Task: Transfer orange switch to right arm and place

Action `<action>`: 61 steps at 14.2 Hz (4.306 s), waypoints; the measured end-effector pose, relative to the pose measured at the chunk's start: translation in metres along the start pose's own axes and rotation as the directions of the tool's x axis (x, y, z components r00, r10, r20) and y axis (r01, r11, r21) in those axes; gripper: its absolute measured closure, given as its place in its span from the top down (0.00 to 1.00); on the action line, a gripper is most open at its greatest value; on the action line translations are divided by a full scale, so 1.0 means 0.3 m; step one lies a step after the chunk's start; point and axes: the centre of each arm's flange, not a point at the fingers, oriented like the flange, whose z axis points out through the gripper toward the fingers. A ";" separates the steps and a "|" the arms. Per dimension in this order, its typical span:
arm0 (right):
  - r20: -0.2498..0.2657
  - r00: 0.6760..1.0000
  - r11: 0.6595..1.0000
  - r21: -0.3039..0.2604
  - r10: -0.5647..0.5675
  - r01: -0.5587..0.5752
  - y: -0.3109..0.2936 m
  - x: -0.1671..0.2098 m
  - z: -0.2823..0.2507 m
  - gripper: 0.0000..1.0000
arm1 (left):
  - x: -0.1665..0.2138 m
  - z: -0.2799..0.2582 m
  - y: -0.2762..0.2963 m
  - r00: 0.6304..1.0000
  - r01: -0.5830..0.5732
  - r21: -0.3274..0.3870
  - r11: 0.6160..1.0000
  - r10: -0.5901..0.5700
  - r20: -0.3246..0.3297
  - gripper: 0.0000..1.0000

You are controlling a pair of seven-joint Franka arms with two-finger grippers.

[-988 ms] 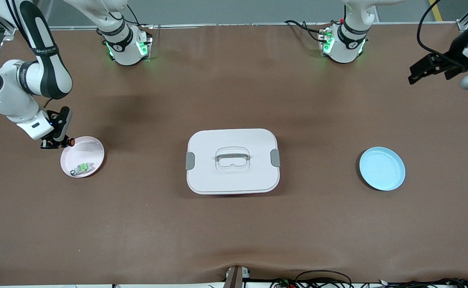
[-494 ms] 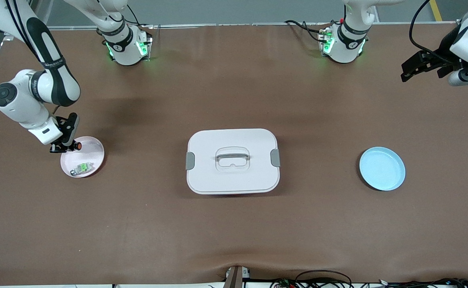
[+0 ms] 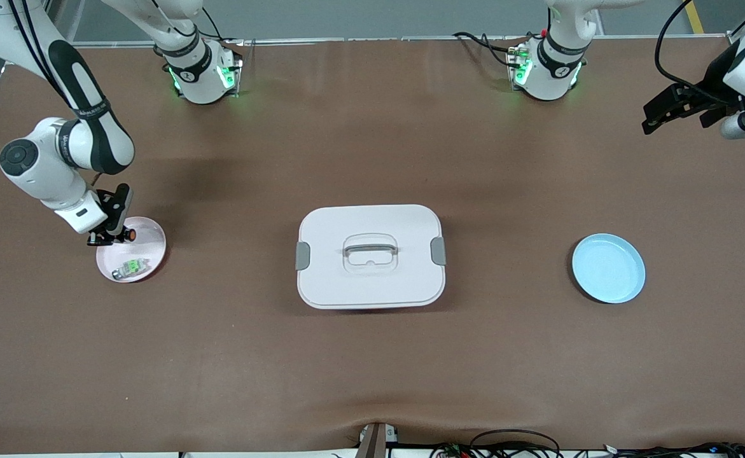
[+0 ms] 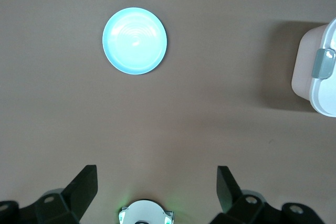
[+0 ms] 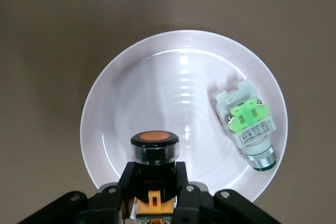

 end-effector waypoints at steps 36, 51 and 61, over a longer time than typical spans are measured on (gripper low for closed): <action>-0.021 0.937 0.932 -0.098 0.348 -0.348 0.104 0.025 -0.231 1.00 | 0.011 0.003 -0.043 1.000 0.005 0.002 1.000 -0.005 0.000 1.00; 0.134 0.216 0.216 0.016 0.967 -0.976 0.196 0.149 -0.609 1.00 | 0.034 0.018 -0.071 1.000 0.022 -0.001 1.000 -0.022 0.004 1.00; 0.140 -0.122 -0.135 0.087 0.983 -0.987 0.319 0.200 -1.103 1.00 | 0.039 0.020 -0.071 1.000 0.022 -0.001 1.000 -0.022 0.004 1.00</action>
